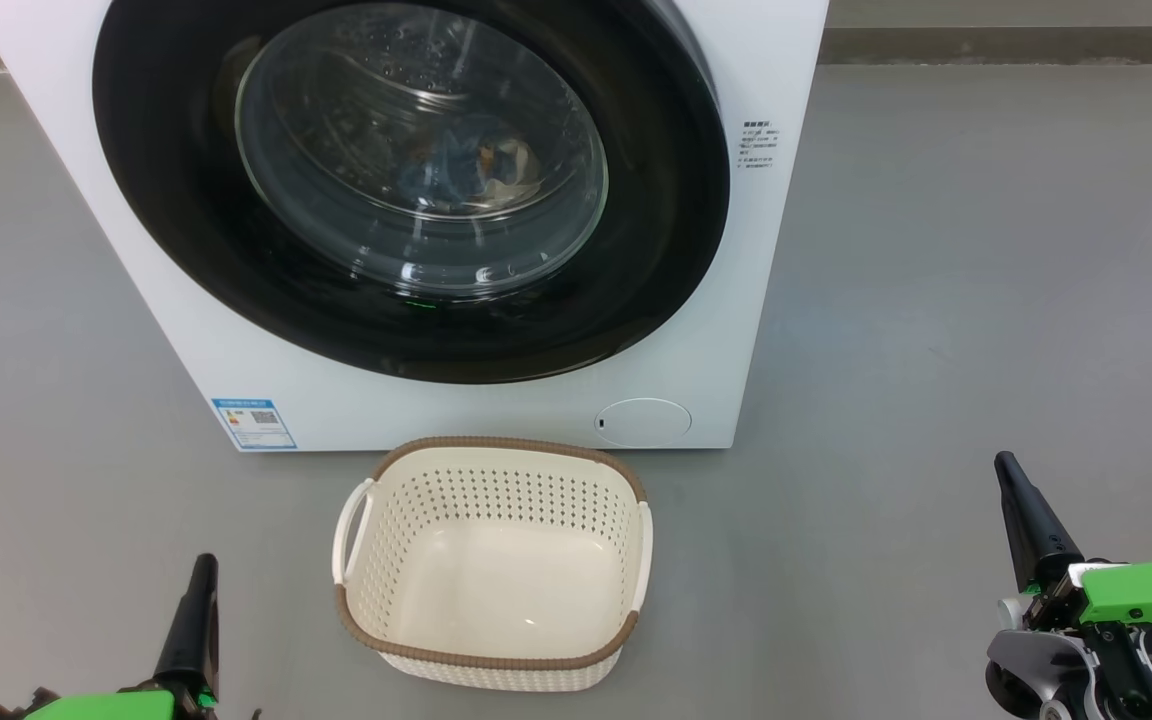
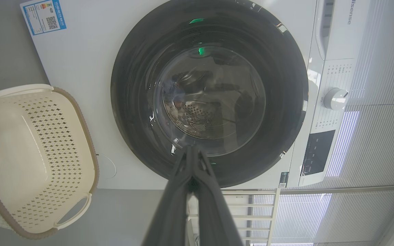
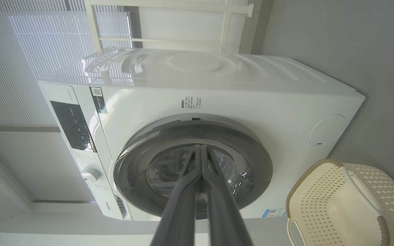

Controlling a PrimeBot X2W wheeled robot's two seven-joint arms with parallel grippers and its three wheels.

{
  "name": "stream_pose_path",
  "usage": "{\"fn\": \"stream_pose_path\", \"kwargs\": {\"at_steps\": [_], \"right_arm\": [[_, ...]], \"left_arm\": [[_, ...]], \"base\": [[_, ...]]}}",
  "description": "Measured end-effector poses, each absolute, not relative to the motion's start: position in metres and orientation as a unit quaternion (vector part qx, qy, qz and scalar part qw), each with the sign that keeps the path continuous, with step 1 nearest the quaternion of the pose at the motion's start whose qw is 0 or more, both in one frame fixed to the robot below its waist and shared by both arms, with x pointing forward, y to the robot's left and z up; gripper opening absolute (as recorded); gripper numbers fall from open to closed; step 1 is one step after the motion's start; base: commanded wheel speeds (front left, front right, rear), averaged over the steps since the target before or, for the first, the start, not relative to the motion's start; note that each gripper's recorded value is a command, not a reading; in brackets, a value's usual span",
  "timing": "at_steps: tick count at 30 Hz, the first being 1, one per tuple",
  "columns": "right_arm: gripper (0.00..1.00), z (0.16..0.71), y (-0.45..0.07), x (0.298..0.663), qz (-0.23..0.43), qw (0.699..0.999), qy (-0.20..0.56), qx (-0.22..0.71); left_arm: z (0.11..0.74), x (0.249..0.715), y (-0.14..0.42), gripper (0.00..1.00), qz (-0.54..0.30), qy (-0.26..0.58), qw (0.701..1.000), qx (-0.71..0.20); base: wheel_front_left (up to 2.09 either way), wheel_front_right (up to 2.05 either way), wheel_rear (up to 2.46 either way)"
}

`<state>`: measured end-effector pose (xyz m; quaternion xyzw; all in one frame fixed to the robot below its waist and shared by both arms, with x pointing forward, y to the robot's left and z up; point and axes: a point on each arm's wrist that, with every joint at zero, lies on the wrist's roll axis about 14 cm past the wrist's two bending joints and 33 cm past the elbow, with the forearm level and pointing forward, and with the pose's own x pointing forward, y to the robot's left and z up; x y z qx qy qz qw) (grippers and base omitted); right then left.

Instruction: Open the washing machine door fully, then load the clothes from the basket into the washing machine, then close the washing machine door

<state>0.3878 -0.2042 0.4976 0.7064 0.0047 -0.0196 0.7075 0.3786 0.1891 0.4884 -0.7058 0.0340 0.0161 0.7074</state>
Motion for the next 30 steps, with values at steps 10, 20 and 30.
{"fn": "stream_pose_path", "kwargs": {"at_steps": [10,20,30], "right_arm": [[0.00,0.4976,-0.2039,0.3878,-0.019,0.707,0.005,0.707],[0.00,0.4975,-0.2037,0.3878,-0.019,0.708,0.005,0.706],[0.00,0.4976,-0.2038,0.3878,-0.019,0.708,0.006,0.706]], "left_arm": [[0.4884,0.3786,0.1891,0.00,0.016,0.034,0.707,-0.706],[0.4884,0.3787,0.1892,0.00,0.016,0.034,0.707,-0.706],[0.4884,0.3787,0.1892,0.00,0.016,0.034,0.707,-0.706]], "base": [[0.00,0.00,0.00],[0.00,0.00,0.00],[0.00,0.00,0.00]]}}
